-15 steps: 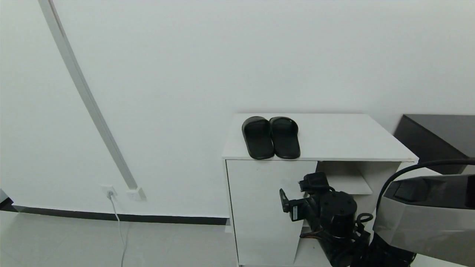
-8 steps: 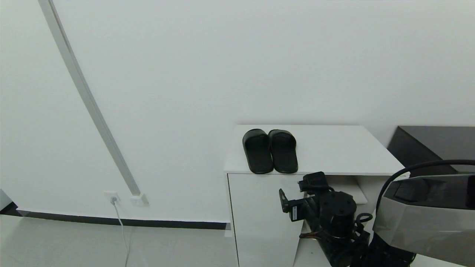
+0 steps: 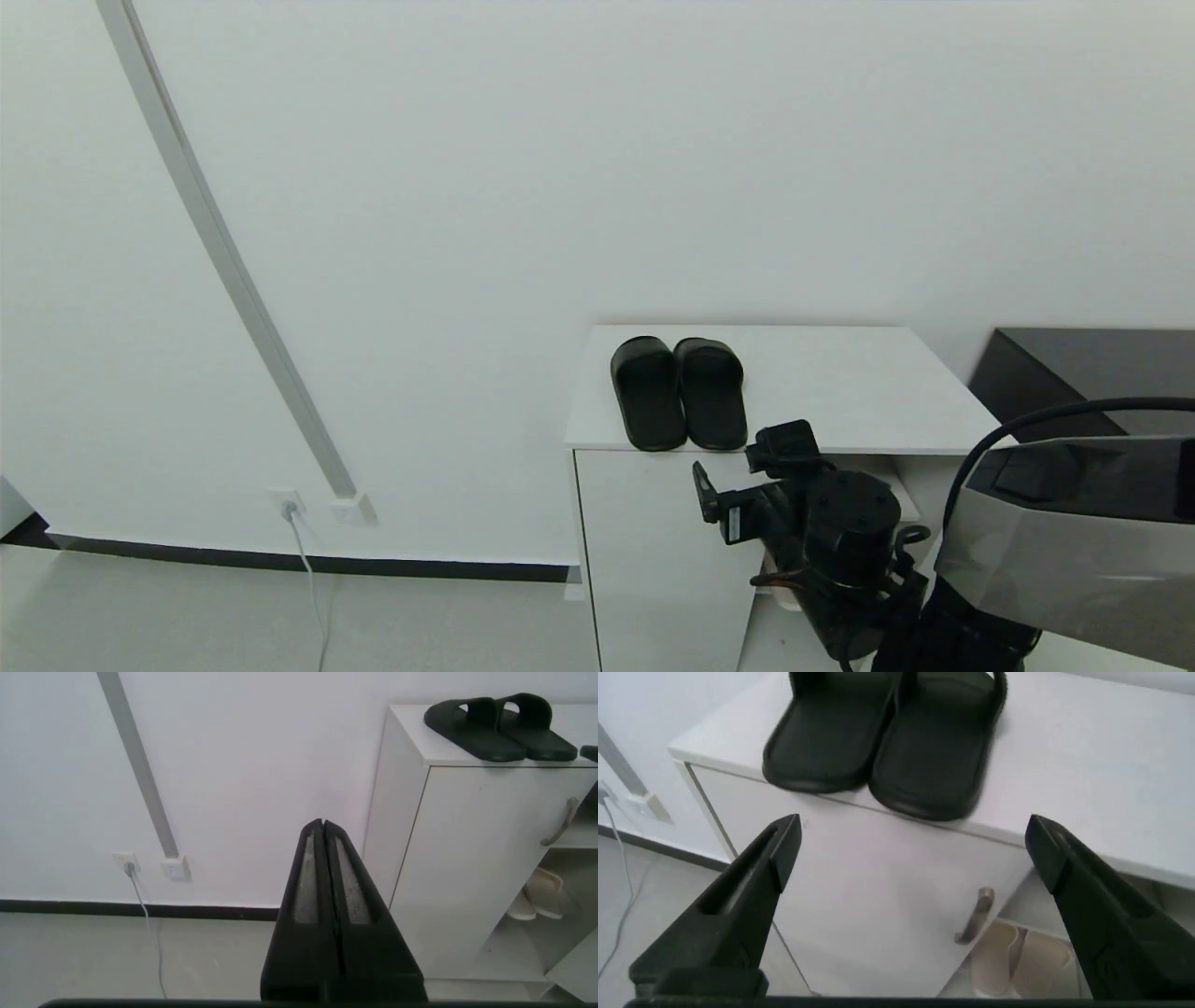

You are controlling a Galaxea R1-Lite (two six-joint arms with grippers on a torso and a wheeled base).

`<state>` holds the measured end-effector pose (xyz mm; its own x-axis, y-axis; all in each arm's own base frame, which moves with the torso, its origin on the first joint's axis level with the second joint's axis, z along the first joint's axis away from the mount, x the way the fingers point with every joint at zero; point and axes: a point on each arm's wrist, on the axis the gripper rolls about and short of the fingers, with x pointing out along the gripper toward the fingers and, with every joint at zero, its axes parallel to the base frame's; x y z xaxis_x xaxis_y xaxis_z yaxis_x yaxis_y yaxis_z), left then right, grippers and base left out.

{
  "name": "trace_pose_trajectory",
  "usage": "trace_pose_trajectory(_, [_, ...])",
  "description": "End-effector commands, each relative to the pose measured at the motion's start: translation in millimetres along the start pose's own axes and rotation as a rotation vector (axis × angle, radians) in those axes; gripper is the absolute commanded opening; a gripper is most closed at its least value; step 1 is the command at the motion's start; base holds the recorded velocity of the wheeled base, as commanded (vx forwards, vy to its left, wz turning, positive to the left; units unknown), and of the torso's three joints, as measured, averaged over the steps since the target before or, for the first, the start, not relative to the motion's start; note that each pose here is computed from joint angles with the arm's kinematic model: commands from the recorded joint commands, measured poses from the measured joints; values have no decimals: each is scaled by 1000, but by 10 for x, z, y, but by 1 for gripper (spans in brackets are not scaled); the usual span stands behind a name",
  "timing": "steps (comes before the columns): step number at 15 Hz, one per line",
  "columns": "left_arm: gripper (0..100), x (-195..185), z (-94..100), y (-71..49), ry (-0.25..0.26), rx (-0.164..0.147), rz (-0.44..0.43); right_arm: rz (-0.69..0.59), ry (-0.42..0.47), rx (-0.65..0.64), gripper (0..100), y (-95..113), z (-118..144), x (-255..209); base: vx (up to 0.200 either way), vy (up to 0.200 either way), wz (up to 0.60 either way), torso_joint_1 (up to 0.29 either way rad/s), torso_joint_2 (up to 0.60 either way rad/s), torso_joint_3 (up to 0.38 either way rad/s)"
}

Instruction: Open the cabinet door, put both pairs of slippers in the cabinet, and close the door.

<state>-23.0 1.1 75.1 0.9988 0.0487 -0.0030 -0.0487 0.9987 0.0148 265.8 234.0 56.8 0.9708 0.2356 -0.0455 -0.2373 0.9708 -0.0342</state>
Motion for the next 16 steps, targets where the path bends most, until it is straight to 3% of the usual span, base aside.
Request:
trace_pose_trajectory(1, [0,1,-1,0,2,1,0,-7,0,26,100,29,157,143,0,0,0,0,0,0])
trace_pose_trajectory(5, [0,1,-1,0,2,1,-1,-2,160,152,100,205,768,274,0,0,0,0,0,0])
trace_pose_trajectory(7, [0,1,-1,0,2,1,-1,-5,205,205,100,292,946,307,0,0,0,0,0,0])
trace_pose_trajectory(13, [0,0,2,-2,2,4,-7,-1,244,181,100,371,787,318,0,0,0,0,0,0])
trace_pose_trajectory(16, [0,0,2,-2,1,5,-7,-3,254,172,100,387,709,331,200,0,0,-6,-1,6])
